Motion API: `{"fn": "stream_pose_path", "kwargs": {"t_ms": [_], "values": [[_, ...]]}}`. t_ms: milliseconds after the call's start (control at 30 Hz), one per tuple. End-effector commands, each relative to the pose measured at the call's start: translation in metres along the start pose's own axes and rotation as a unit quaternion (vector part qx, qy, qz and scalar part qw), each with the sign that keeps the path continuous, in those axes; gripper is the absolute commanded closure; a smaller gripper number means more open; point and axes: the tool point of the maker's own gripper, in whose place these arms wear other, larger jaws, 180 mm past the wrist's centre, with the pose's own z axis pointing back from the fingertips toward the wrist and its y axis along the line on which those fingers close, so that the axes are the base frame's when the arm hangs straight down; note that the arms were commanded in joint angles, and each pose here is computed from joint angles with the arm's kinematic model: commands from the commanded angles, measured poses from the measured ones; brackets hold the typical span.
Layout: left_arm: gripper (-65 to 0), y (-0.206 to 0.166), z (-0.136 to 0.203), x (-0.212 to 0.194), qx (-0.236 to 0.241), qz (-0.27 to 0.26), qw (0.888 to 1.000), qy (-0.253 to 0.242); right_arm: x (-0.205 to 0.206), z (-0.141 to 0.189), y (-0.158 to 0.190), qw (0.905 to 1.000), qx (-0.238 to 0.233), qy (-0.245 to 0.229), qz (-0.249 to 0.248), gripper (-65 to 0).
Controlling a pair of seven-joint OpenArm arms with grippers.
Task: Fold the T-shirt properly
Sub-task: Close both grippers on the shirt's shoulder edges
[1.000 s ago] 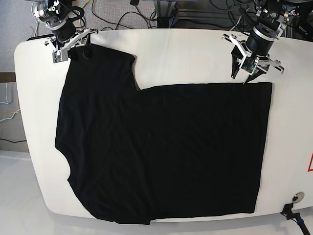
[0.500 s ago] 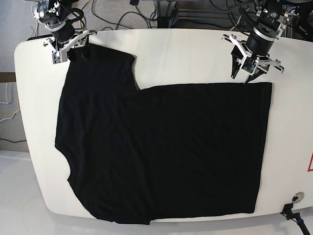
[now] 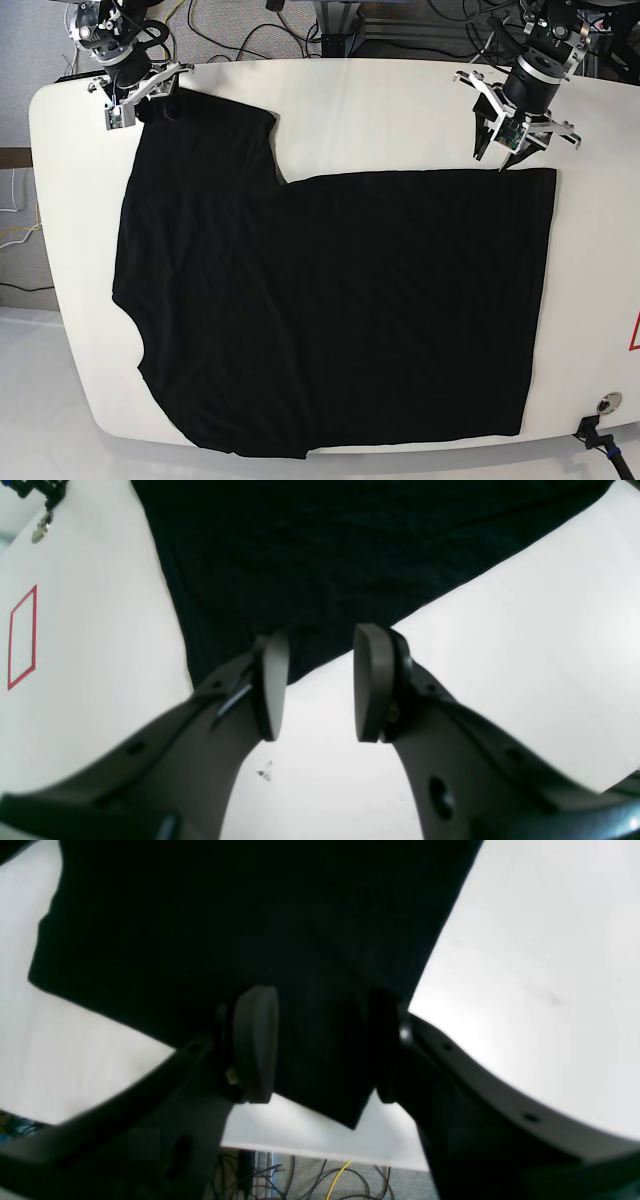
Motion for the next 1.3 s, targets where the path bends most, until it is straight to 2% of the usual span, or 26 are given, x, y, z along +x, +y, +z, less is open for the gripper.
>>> {"fn": "stream_pose_path", "kwargs": {"t_ms": [0, 333, 433, 567, 900, 1133, 1200, 1267], "values": [[-20.6, 0.004, 0.001, 0.008, 0.005, -0.002, 1.0, -0.015, 0.009, 0.003, -0.002, 0.9998, 0.004, -0.016, 0.005, -29.1], [-20.5, 0.011, -0.009, 0.001, 0.016, 0.0, 1.0, -0.006, 0.01, 0.002, 0.0, 0.9998, 0.007, -0.019, 0.009, -28.4], [-20.5, 0.012, -0.013, -0.002, 0.013, 0.001, 1.0, -0.001, -0.009, -0.009, 0.001, 0.9992, 0.034, 0.019, 0.009, -28.9], [-20.4, 0.015, -0.014, 0.001, 0.017, -0.002, 1.0, -0.005, -0.018, -0.015, -0.012, 0.9987, 0.033, 0.038, 0.009, -28.9], [-20.4, 0.012, -0.011, 0.0, 0.015, 0.001, 1.0, -0.002, -0.013, -0.016, -0.017, 0.9986, 0.032, 0.039, 0.013, -29.1], [-20.2, 0.011, -0.012, -0.004, 0.013, 0.0, 1.0, 0.004, -0.026, -0.017, -0.016, 0.9981, 0.032, 0.053, 0.0, -28.9], [-20.2, 0.012, -0.012, -0.003, 0.014, -0.001, 1.0, 0.003, -0.032, -0.018, -0.016, 0.9977, 0.033, 0.058, -0.006, -26.5], [-19.9, 0.012, -0.012, -0.005, 0.014, 0.0, 1.0, 0.005, -0.038, -0.018, -0.016, 0.9972, 0.033, 0.067, -0.01, -19.6]]}}
